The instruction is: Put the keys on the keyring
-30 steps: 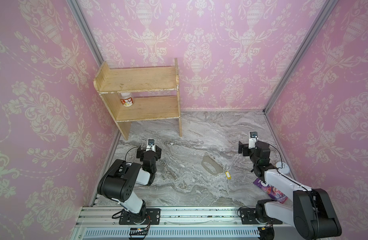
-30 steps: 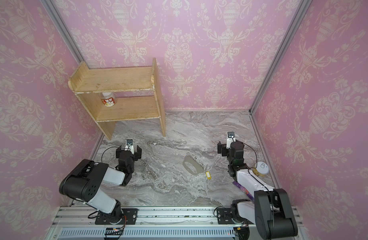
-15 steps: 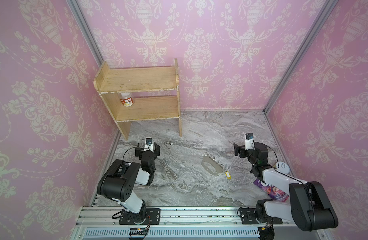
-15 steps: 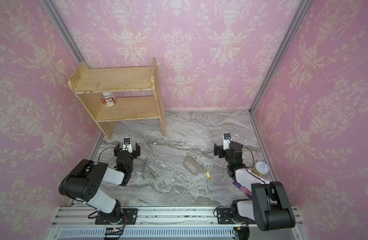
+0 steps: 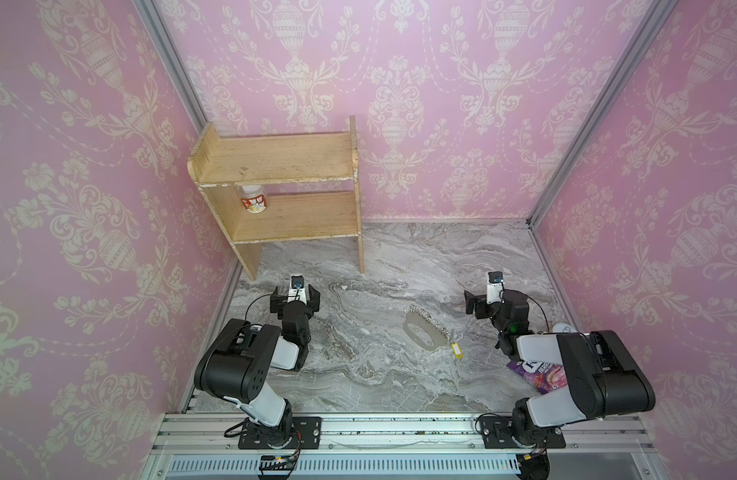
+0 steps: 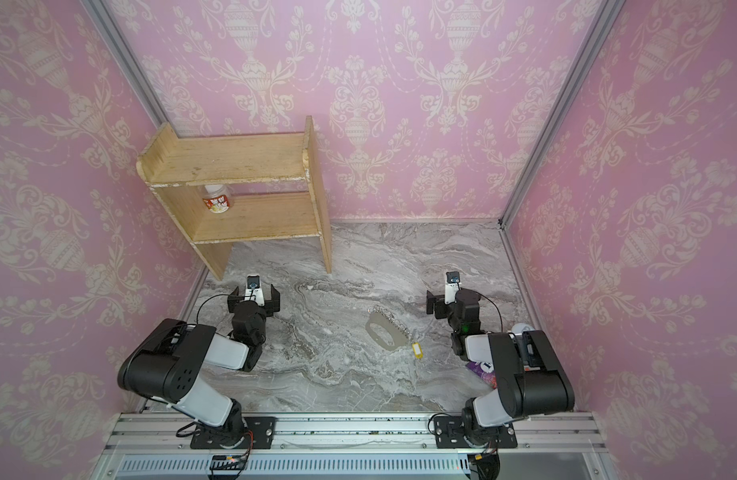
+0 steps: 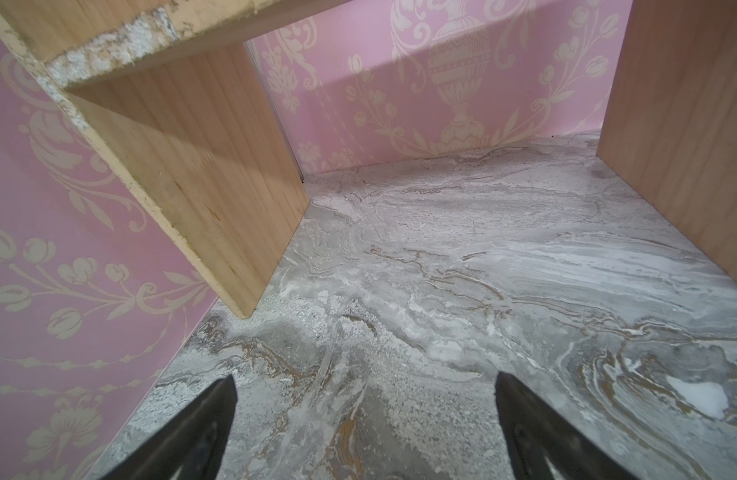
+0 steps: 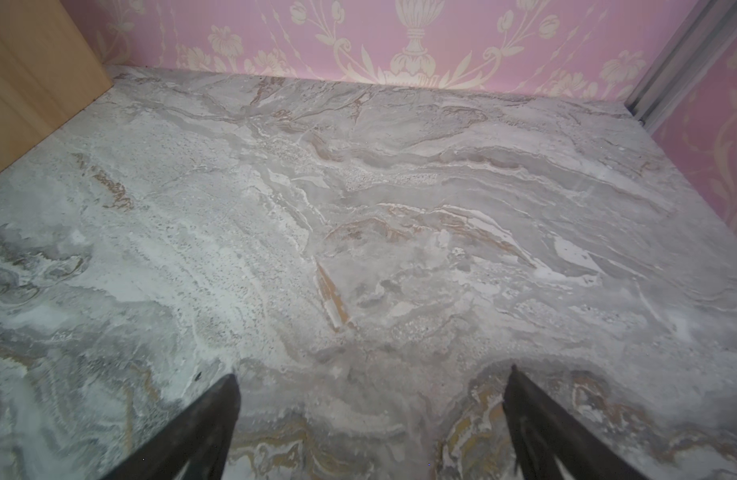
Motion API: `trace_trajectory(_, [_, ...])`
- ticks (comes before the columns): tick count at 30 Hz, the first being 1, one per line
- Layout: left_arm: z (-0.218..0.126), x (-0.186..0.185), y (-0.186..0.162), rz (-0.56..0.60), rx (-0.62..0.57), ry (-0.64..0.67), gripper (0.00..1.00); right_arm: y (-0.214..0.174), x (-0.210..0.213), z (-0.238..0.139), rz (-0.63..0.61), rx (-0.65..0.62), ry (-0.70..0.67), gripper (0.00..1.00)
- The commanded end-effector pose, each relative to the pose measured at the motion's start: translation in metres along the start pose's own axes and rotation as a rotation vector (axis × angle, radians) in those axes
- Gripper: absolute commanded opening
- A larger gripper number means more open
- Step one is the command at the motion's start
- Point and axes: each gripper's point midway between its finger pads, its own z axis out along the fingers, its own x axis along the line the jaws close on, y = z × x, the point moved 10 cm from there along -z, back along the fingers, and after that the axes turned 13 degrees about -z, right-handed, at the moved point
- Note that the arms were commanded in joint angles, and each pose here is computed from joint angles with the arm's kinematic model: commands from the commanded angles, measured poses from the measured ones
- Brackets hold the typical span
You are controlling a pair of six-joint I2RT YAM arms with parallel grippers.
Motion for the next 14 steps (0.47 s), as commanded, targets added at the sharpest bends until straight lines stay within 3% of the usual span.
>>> trace_trajectory(1, [0.0006,0.0003,0.0028,-0.023,-0.007,-0.013,0.99,0.0068,-0.0080,0.0048,0.042,0.005,-0.068,1.00])
trace_trajectory(14, [0.0014,0.0007,0.0029,-0.024,-0.003,-0.014,0.99,0.0070,-0.0077,0.0049,0.040,0.005,-0.063,1.00])
